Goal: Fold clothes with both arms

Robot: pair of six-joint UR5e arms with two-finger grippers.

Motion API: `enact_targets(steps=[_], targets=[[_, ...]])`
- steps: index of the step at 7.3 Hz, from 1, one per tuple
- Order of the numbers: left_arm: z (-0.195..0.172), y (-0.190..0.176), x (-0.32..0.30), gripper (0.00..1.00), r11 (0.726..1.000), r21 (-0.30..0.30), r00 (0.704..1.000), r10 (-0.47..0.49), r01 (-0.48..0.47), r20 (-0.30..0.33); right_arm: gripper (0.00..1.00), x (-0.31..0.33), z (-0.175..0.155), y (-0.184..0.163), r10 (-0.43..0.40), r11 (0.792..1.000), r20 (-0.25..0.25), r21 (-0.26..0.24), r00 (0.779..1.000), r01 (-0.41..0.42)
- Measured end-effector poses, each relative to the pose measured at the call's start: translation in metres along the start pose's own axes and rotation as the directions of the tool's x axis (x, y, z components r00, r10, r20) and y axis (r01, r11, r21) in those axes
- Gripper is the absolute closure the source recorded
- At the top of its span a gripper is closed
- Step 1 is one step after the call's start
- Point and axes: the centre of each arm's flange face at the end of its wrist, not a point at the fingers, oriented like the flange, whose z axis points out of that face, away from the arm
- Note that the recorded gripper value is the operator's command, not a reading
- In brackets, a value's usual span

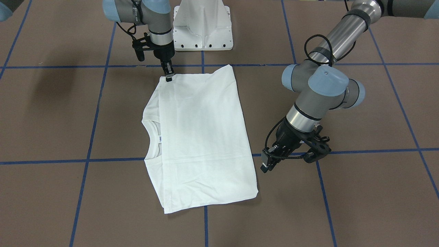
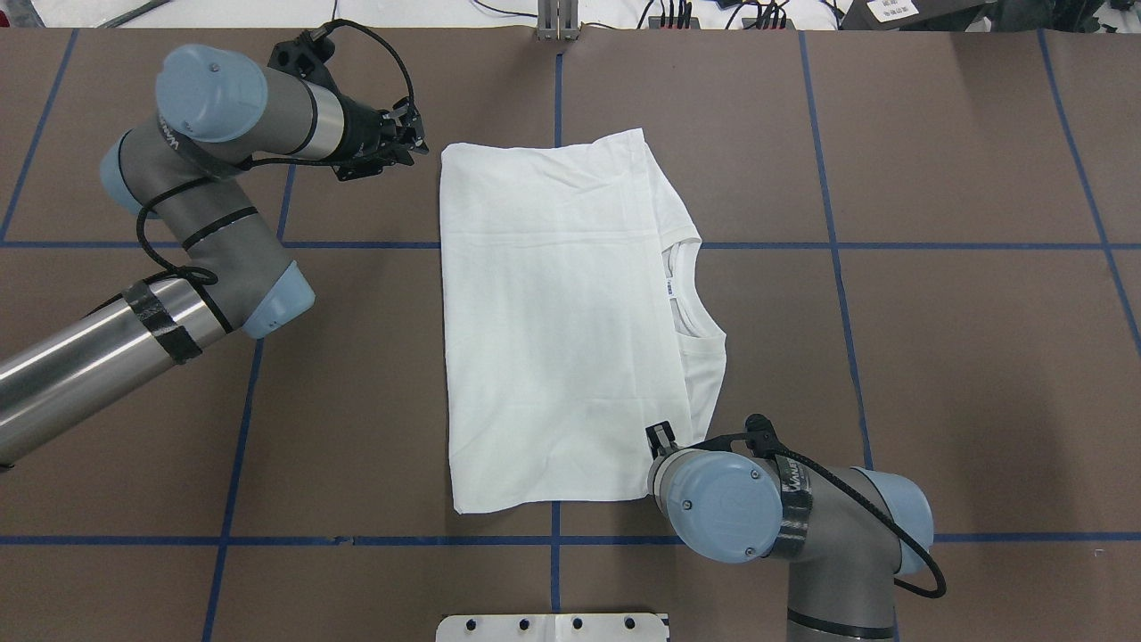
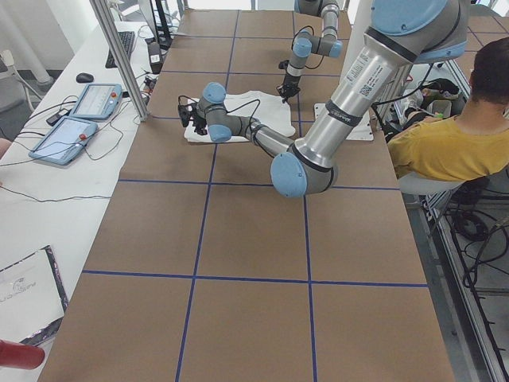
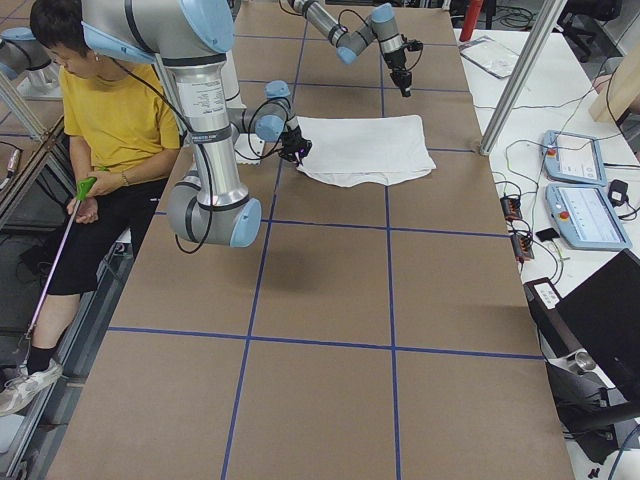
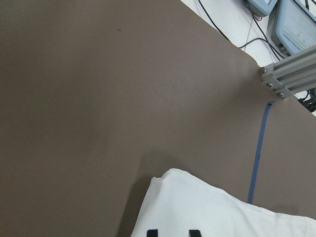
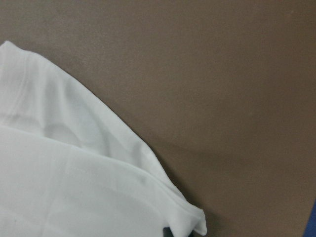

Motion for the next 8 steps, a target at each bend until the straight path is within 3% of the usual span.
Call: enact_targets(steps=[3, 5, 8], targets=[[-0.021, 0.011, -0.005, 0.67, 0.999, -0.012, 0.999, -0.032, 0.032, -0.025, 1.0, -0.001, -0.015, -0.002, 0.004, 1.0, -0.003, 0.004, 1.0, -0.004], [-0.051, 0.04, -0.014, 0.64, 0.993, -0.047, 0.994, -0.106, 0.104, -0.041, 1.0, 0.004, -0.018, -0.001, -0.002, 1.0, -0.011, 0.009, 1.0, 0.002], [-0.098, 0.174, -0.062, 0.61, 0.964, -0.156, 0.975, -0.221, 0.214, -0.029, 1.0, 0.006, -0.019, -0.001, -0.005, 1.0, -0.013, 0.007, 1.0, 0.005]])
